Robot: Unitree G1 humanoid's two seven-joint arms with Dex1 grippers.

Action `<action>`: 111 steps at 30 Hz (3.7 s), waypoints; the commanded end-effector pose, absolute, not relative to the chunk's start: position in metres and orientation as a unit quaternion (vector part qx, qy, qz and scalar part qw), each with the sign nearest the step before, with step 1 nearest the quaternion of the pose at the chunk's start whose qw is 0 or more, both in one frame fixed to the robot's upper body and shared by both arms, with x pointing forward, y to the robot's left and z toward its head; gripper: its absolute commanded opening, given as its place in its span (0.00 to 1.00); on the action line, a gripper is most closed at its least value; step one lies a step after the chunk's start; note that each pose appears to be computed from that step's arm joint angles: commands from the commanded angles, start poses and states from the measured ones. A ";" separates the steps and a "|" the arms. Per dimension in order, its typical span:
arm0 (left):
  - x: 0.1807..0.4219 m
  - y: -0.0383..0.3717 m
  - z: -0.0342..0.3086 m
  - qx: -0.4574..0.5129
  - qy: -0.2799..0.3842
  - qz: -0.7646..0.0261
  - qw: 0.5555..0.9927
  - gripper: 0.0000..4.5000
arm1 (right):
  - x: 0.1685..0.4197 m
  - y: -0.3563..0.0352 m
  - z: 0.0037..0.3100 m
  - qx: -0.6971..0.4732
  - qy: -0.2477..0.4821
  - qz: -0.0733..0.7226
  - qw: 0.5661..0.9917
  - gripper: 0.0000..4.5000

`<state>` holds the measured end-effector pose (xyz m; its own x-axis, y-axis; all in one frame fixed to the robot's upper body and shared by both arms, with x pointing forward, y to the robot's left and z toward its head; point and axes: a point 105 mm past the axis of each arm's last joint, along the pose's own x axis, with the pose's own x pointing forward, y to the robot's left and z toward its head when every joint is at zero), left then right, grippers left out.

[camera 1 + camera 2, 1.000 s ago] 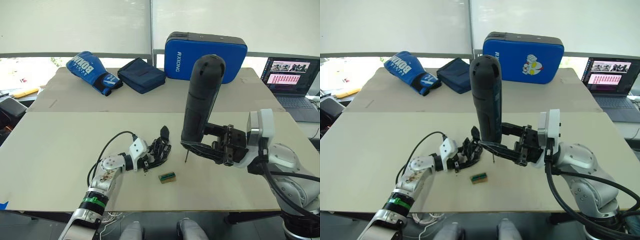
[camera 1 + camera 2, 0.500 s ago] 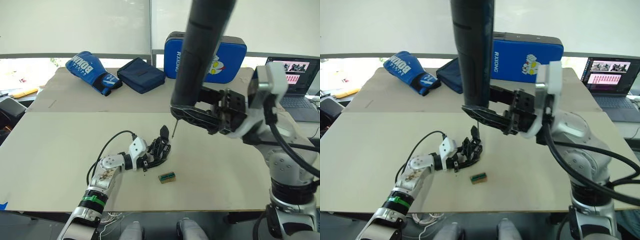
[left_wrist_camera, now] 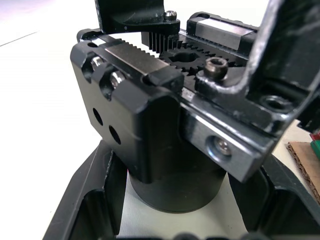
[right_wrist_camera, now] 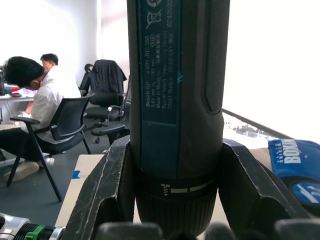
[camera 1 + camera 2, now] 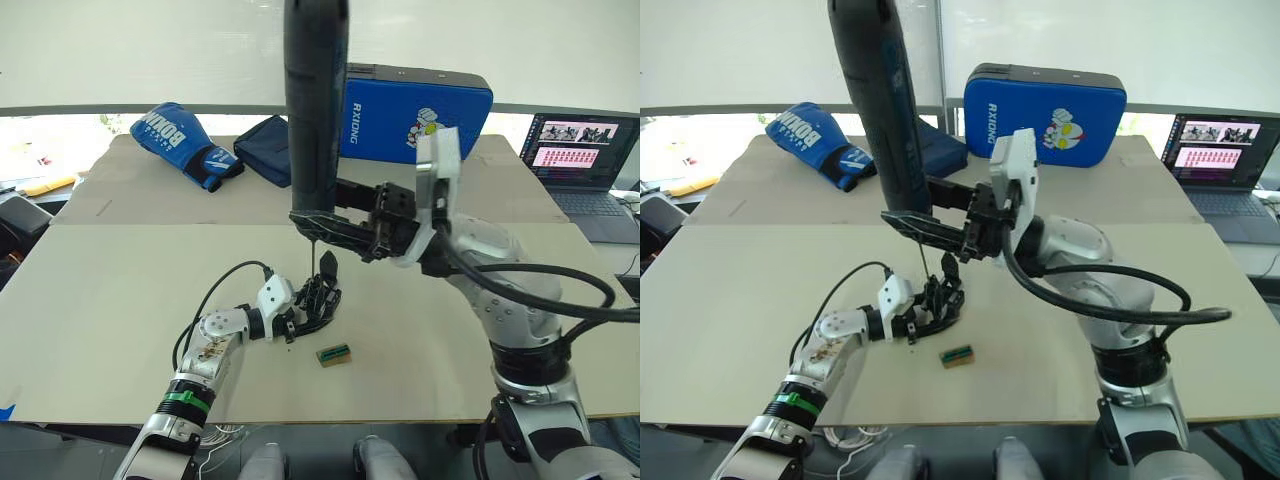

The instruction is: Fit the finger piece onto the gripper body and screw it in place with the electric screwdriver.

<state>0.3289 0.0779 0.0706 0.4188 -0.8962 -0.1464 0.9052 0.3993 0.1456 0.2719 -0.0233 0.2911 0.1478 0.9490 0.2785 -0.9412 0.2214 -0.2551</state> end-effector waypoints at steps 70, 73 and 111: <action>0.319 0.081 0.050 0.093 0.073 -0.542 0.832 0.52 | 0.264 -0.005 0.283 -0.016 -0.232 0.653 0.721 0.42; 0.319 0.081 0.050 0.092 0.074 -0.541 0.833 0.52 | 0.266 -0.005 0.281 -0.018 -0.232 0.652 0.722 0.42; 0.316 0.081 0.047 0.088 0.082 -0.542 0.832 0.52 | 0.275 -0.002 0.257 -0.032 -0.216 0.645 0.732 0.42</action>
<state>0.3250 0.0799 0.0703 0.4238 -0.8914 -0.1606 0.9043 0.4061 0.1321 0.2822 -0.0008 0.2436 0.1088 0.9697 0.2190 -0.9449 0.1693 -0.2803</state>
